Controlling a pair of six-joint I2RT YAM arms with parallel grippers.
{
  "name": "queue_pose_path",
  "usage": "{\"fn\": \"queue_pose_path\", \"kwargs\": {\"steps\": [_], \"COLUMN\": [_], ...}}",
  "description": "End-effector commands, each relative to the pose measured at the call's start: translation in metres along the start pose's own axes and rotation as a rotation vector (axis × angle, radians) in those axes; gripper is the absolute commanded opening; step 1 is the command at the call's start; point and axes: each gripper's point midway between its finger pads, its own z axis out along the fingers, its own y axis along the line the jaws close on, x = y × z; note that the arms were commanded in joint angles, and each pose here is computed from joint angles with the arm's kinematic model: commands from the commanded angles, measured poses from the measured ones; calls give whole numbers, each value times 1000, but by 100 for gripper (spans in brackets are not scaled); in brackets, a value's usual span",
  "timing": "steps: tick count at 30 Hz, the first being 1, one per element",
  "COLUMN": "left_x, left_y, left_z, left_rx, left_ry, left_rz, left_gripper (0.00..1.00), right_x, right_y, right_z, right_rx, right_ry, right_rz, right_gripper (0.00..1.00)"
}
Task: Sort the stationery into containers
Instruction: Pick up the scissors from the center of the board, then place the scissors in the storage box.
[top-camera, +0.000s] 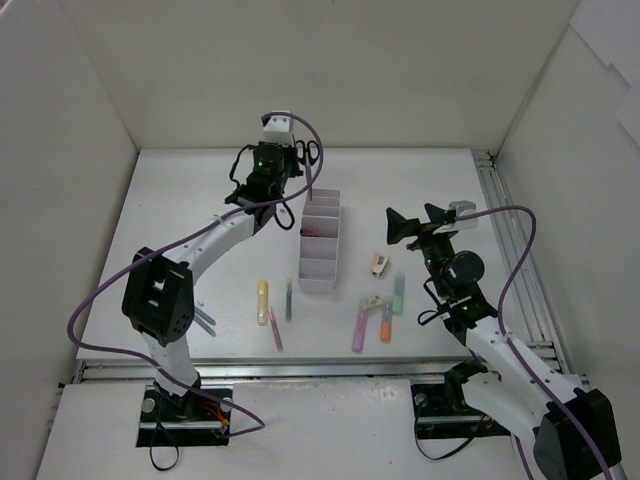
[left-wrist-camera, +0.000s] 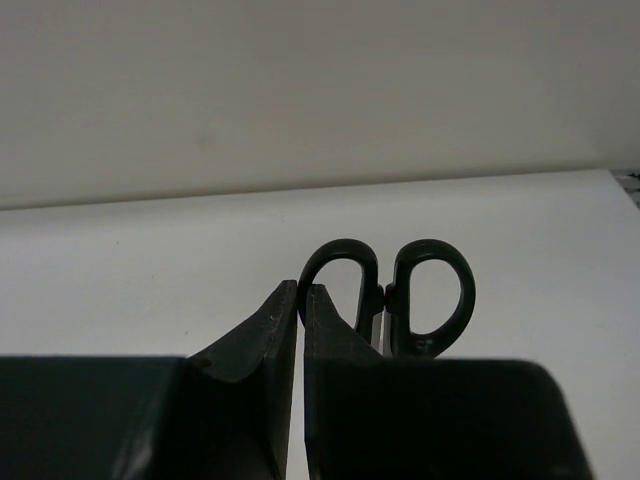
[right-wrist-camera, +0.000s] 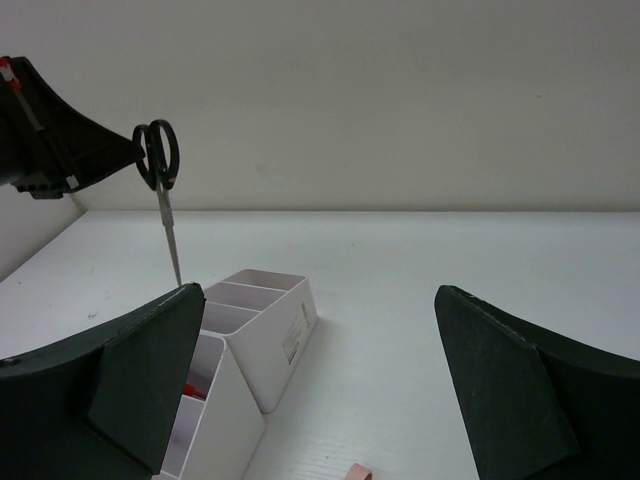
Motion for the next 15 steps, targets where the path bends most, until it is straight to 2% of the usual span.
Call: {"fn": "queue_pose_path", "kwargs": {"steps": [1,7,15], "left_x": [-101,-95,-49], "left_y": [-24,-39,-45], "left_z": [-5,-5,-19], "left_rx": [30,46,34], "left_ry": [-280,-265,-196], "left_rz": [-104,-103,-108], "left_gripper": [0,0,0], "right_x": [-33,-32,-29], "right_y": [-1,-5,-7], "right_z": [3,3,2], "right_rx": [11,20,22], "right_ry": [-112,-109,-104], "right_rz": [10,8,7], "right_gripper": [98,98,98]}}
